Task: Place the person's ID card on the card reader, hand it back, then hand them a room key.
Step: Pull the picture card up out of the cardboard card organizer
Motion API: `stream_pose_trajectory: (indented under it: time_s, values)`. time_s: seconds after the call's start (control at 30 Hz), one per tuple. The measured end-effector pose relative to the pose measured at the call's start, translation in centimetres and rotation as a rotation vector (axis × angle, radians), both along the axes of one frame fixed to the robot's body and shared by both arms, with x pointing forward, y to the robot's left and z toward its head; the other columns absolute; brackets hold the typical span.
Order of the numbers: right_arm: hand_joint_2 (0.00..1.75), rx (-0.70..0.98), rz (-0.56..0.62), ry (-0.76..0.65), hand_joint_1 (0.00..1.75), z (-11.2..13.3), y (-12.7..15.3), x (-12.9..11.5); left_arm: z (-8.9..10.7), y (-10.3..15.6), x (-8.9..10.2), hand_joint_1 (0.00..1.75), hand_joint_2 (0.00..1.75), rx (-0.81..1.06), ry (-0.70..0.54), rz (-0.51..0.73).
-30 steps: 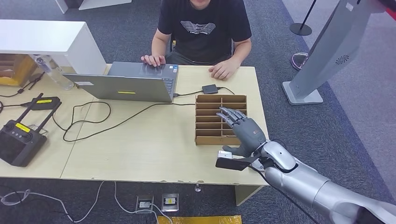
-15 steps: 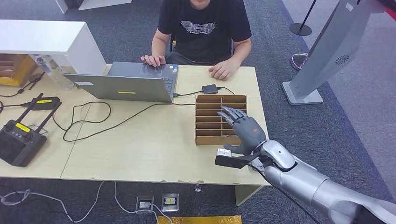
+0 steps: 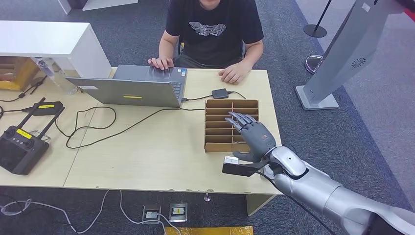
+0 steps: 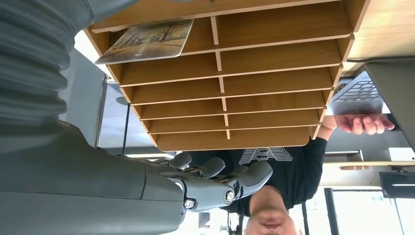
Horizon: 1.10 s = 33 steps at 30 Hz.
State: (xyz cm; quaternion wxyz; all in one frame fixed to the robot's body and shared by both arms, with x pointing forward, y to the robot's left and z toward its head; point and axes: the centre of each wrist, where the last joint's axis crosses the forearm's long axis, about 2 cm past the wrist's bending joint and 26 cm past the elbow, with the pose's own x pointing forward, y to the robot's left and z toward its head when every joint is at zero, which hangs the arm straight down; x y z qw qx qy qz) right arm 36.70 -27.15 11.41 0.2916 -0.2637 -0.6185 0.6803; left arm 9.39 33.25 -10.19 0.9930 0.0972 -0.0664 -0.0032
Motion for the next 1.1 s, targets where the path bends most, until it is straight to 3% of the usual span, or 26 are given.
stream_pose_trajectory:
  time_s: [1.1]
  values:
    - [1.75, -0.093, -0.096, 0.015, 0.00, -0.1, 0.4, 0.1, 0.2, 2.6, 0.0, 0.00, 0.00, -0.038, 0.017, -0.023]
